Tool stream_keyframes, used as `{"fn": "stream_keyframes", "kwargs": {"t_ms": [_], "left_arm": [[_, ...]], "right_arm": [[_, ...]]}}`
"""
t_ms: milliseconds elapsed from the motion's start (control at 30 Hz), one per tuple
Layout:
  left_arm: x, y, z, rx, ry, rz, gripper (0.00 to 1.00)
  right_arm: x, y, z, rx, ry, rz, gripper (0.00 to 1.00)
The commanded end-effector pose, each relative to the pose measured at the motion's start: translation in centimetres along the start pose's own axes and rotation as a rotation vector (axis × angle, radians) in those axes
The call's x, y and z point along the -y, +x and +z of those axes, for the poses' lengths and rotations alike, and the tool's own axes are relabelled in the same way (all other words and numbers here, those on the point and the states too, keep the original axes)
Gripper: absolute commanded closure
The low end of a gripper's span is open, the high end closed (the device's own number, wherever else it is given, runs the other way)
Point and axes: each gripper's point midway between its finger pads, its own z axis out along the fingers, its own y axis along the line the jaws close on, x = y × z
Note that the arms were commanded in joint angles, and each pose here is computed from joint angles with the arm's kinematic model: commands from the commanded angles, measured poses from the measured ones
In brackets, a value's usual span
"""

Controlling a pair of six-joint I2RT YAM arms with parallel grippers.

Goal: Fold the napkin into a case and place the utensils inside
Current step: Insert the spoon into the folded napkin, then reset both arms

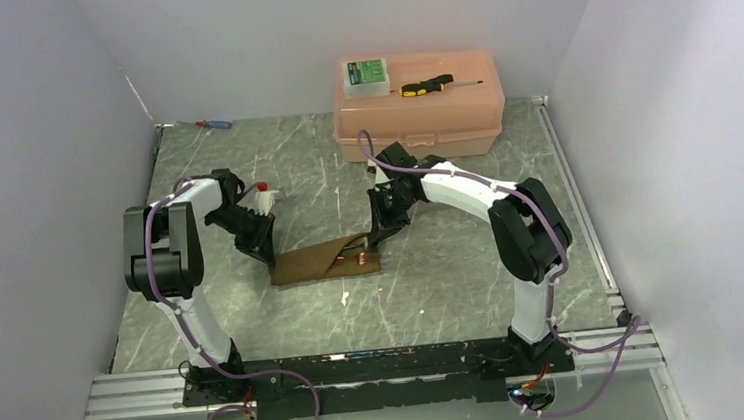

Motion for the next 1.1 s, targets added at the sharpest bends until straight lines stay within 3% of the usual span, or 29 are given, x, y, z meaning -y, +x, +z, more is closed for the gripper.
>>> {"fn": "stream_keyframes", "kwargs": {"t_ms": [0,300,567,667,767,800,833,867,1067], "left_arm": [[-0.2,-0.6,-0.3,0.028,-0.021,0.049,0.81],[-0.1,-0.6,-0.3,0.027,-0.017,0.05,0.81],[0.1,-0.7,-0.6,0.027,-0.016,0.044,0.79],[0.1,-0.7,-0.9,0.027,-0.026,0.039,0.65],[0.4,-0.9,-1.5,0.036,-0.02,0.039,0.49],[0.5,-0.9,-1.7,0.038,-0.016,0.033,0.35],[0.5,-1.0,-2.0,0.043,-0.015,0.028,0.1],[0.5,-1.0,-2.3,0.047,-0.015,0.023,0.05],[0.4,-2.0,-5.8,0.1,-0.052,0.027,0.05]], "right_arm": [[-2.3,-1.8,0.2,0.04,-0.065,-0.021,1.0],[-2.7,-1.6,1.9,0.02,-0.069,-0.015,0.99],[-2.6,-1.9,1.4,0.062,-0.034,-0.011,0.52],[-2.0,-2.0,0.5,0.082,0.01,-0.022,0.39],[-1.5,-2.0,-0.8,0.107,0.043,-0.034,0.32],[-1.3,-1.9,-1.3,0.113,0.052,-0.039,0.3],[-1.1,-1.8,-1.9,0.12,0.065,-0.045,0.27],[-0.8,-1.8,-2.5,0.13,0.079,-0.047,0.26],[2.0,-3.0,-7.8,0.266,0.107,-0.014,0.22]]}}
